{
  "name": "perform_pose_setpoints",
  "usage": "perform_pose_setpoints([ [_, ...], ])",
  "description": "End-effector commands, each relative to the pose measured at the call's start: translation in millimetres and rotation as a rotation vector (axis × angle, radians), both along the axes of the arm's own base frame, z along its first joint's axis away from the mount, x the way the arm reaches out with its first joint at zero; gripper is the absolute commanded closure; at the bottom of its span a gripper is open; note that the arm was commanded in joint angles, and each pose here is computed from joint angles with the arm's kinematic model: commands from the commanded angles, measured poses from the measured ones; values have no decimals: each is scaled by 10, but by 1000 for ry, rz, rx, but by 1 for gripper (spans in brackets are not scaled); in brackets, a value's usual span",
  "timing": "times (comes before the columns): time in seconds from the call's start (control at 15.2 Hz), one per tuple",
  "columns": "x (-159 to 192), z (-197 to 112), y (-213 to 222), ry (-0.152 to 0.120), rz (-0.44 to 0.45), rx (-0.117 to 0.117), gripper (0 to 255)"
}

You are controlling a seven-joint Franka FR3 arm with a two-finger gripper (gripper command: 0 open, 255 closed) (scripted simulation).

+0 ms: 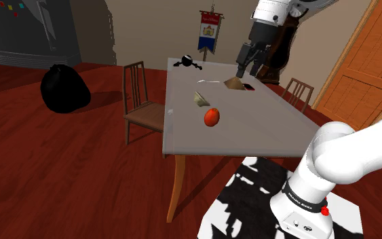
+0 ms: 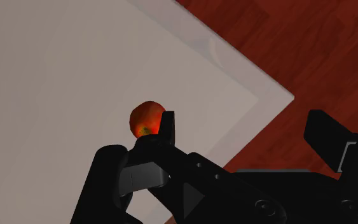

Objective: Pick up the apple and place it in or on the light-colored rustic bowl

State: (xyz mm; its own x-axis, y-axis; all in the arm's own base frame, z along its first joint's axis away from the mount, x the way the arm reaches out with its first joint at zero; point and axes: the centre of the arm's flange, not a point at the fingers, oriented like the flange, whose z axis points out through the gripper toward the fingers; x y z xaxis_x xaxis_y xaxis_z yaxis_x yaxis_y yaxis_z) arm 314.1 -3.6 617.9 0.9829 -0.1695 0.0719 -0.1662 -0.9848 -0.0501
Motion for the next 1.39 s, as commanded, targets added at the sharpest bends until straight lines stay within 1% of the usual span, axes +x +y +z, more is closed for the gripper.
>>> perform_pose_setpoints([
  [0.0, 0, 0, 0, 0, 0, 0, 0],
  [1.32, 1593, -1933, -985, 112, 22, -71, 0],
])
